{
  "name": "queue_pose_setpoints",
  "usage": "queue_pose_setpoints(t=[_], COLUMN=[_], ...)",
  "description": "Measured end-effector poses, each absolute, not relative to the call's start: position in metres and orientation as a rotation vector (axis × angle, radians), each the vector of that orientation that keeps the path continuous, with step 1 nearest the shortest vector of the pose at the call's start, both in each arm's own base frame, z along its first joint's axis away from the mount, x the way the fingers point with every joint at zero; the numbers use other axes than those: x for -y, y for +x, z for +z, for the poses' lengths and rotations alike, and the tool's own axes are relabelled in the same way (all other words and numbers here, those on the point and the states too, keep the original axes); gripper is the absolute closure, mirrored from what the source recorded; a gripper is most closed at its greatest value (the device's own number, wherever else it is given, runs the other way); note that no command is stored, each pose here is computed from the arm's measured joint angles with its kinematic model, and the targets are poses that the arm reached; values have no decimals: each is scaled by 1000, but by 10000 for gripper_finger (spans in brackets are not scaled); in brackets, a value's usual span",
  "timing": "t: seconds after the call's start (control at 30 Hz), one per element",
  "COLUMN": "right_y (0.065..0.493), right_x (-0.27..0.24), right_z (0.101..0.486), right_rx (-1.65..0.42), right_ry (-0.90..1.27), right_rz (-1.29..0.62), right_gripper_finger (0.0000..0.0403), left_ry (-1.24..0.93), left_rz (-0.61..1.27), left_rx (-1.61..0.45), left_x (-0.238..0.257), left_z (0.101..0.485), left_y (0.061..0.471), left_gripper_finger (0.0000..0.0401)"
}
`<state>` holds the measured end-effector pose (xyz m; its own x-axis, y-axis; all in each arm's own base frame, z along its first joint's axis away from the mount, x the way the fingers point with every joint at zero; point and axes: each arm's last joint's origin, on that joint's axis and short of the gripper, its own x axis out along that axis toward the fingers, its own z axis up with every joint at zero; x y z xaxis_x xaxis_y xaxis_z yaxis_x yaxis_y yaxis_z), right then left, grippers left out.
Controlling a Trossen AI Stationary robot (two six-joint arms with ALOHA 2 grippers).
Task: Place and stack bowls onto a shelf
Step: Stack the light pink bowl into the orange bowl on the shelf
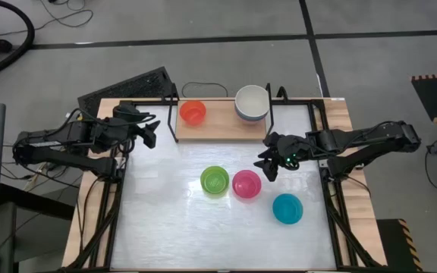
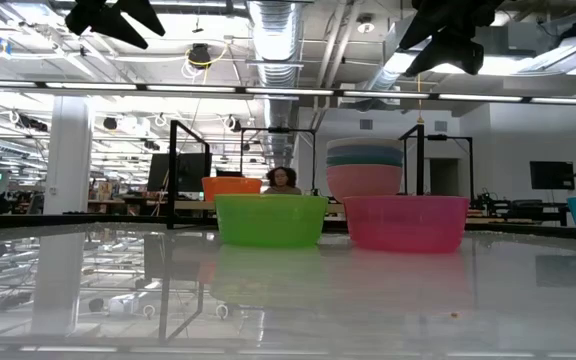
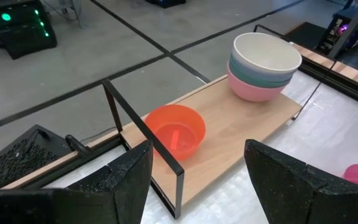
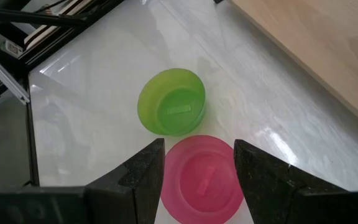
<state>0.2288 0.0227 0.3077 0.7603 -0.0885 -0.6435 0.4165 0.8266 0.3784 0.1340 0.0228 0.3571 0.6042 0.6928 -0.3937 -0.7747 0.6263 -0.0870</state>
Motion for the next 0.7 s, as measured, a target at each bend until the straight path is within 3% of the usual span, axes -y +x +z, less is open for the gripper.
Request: queue_pose_setpoints(t=[0.7], right_y=[229], right_x=[-23], right_z=[308], right_rx=[-655], right_ry=[533], right_rz=[-288], right_gripper_finger=[186], left_ry=[-269], left_rz=[862], left_rx=[-337], left_x=[-23], left_z=[357], left_y=[134], left_gripper_finger=[163])
